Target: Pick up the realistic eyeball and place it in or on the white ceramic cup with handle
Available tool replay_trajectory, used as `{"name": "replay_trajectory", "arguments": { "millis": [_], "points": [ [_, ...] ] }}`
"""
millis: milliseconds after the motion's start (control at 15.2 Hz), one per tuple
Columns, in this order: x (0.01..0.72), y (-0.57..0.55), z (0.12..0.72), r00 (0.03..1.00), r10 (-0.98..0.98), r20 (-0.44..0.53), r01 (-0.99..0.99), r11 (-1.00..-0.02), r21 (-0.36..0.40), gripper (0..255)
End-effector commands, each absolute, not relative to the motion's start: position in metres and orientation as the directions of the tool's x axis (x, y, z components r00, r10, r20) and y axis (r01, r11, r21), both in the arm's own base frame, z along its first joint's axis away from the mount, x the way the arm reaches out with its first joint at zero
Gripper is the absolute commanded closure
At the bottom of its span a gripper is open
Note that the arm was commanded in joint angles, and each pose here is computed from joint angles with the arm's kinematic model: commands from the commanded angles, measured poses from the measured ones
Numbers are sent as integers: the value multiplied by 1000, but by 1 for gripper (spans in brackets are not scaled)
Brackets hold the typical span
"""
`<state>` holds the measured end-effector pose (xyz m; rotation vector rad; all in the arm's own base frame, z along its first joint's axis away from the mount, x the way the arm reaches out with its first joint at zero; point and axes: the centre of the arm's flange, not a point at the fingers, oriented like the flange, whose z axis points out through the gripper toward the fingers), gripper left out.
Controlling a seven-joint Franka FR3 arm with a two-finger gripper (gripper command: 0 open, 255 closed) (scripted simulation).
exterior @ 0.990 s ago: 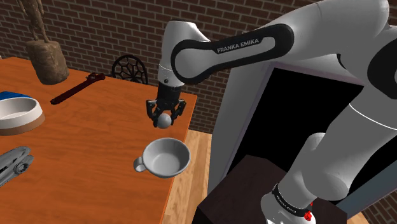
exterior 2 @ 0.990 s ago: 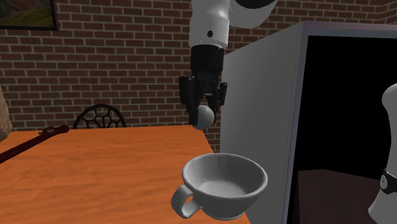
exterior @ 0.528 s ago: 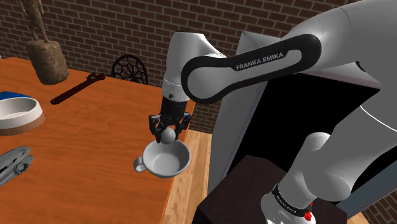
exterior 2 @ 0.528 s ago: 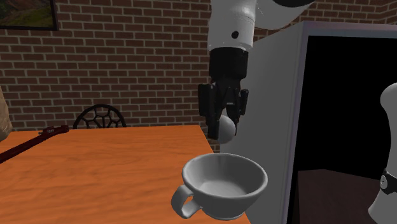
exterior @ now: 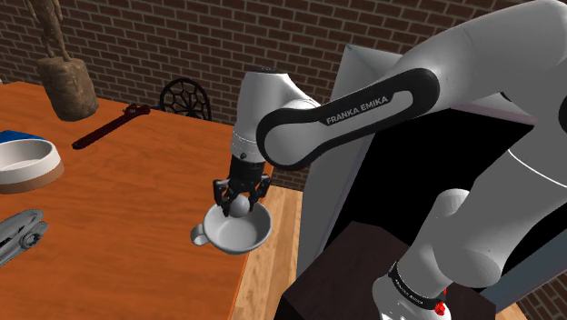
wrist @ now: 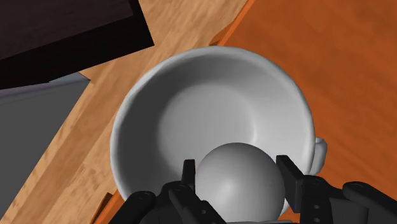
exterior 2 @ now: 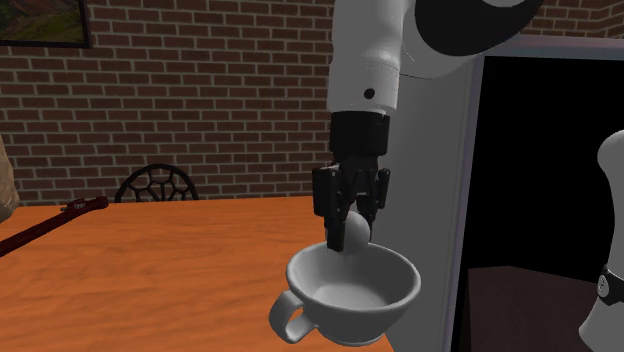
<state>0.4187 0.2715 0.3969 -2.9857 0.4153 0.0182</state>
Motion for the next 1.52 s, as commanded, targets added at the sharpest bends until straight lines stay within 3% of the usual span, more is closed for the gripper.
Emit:
{"name": "replay_trajectory", "arguments": {
  "millis": [0,594,660,990,1254,1452],
  "points": [
    [418,272,386,962,-271,-29,-273,-954,-124,255],
    [418,272,379,962,-271,-29,-273,-954,-124,255],
    [418,272,379,962,-271,-29,-273,-954,-124,0],
    [418,272,379,962,-271,-29,-273,-954,-124,0],
    [418,265,429,962,-271,-29,-273,-954,-124,0],
    [418,265,429,962,-271,-29,-273,-954,-124,0]
  ]
}}
